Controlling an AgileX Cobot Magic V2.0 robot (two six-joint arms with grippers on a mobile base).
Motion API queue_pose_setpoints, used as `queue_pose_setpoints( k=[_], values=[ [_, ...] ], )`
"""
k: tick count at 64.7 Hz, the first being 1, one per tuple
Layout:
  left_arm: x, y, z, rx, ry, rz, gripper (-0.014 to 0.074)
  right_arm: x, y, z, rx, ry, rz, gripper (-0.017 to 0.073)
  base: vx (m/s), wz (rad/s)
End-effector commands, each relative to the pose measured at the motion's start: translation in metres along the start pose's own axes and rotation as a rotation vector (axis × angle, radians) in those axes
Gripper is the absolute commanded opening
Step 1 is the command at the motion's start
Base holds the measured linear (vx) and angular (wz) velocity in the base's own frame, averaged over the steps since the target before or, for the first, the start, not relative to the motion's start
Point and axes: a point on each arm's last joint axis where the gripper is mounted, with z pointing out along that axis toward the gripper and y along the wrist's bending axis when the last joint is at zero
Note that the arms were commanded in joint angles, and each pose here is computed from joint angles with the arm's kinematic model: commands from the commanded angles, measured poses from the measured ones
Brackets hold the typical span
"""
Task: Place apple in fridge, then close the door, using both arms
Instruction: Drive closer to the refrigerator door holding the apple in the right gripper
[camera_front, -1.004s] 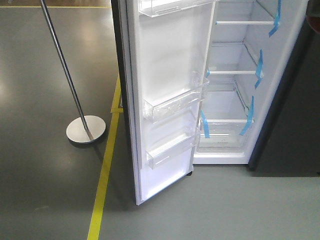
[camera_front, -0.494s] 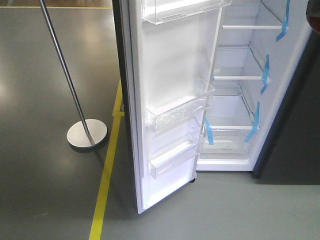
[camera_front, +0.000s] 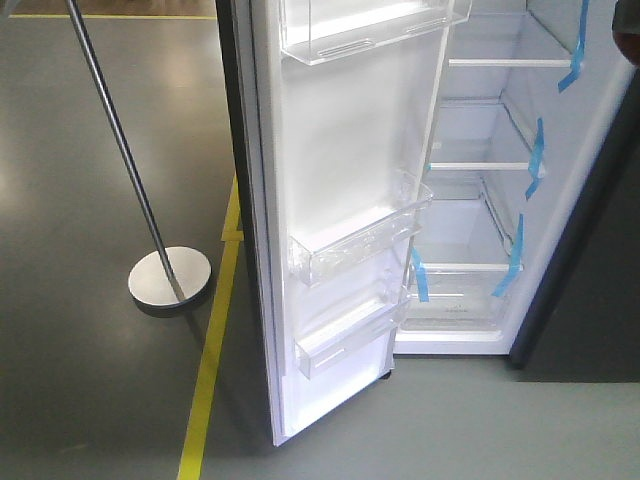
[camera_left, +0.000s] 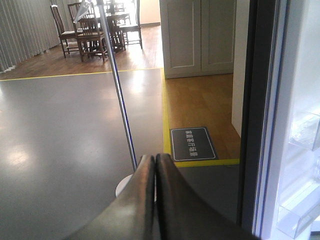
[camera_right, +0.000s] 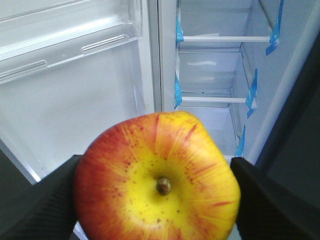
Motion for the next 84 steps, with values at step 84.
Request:
queue_pose_setpoints(
  k=[84],
  values=[
    [-0.0131,-0.0008,-0.0028,0.011,-0.107,-0.011,-0.0006,-0.0161,0.0009,-0.0177,0.002,-0.137,-0.007,0.0185,0.08,-0.01]
  ],
)
